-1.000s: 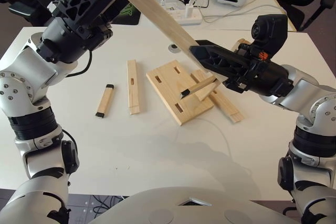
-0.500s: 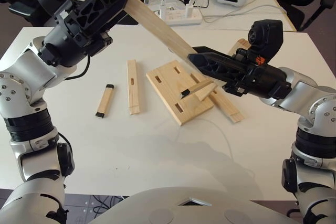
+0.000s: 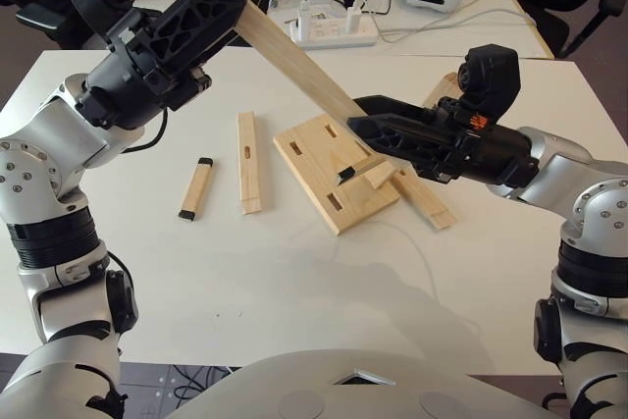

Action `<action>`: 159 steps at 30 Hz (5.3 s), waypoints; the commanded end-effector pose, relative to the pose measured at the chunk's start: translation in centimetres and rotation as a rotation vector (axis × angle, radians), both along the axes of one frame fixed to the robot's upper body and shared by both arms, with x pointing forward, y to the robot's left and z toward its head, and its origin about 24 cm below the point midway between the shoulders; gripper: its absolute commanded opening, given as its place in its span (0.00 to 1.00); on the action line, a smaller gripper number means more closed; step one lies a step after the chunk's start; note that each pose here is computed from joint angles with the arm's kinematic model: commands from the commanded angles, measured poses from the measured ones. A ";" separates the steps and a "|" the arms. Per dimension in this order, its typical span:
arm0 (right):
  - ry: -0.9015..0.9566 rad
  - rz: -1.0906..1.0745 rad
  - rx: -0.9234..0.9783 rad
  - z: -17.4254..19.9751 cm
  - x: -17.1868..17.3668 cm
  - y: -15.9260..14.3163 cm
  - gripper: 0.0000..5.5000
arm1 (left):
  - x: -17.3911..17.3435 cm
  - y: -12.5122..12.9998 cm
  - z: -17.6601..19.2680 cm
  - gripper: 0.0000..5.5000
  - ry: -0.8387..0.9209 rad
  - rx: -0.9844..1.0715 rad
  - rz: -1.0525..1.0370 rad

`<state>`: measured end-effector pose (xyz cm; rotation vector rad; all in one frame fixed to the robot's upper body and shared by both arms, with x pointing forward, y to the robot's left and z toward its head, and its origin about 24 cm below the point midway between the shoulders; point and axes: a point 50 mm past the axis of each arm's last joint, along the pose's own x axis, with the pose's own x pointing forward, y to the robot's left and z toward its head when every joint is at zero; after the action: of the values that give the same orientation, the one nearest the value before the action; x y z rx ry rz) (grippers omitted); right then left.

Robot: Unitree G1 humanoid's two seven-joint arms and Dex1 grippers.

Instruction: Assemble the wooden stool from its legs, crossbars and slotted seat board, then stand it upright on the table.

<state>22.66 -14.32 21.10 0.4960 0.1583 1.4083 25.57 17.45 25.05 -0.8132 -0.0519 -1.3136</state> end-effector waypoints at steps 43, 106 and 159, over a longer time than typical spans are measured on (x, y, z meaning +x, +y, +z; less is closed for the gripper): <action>-0.275 -0.177 -0.899 -13.5 1.4 -1.9 0.52 | -0.5 -2.8 -9.6 0.38 -0.100 0.538 0.244; -0.176 -0.092 -1.038 -14.6 -1.2 1.5 0.52 | -3.4 -5.6 -11.9 0.38 -0.384 1.006 0.098; -0.762 -0.741 -0.458 -2.8 0.2 4.1 0.00 | -0.8 -4.3 -11.8 0.38 -0.345 1.072 0.162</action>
<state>22.60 -10.02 17.53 -0.3554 -0.2433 0.7553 24.65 12.16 15.75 0.3247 0.1130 -1.1369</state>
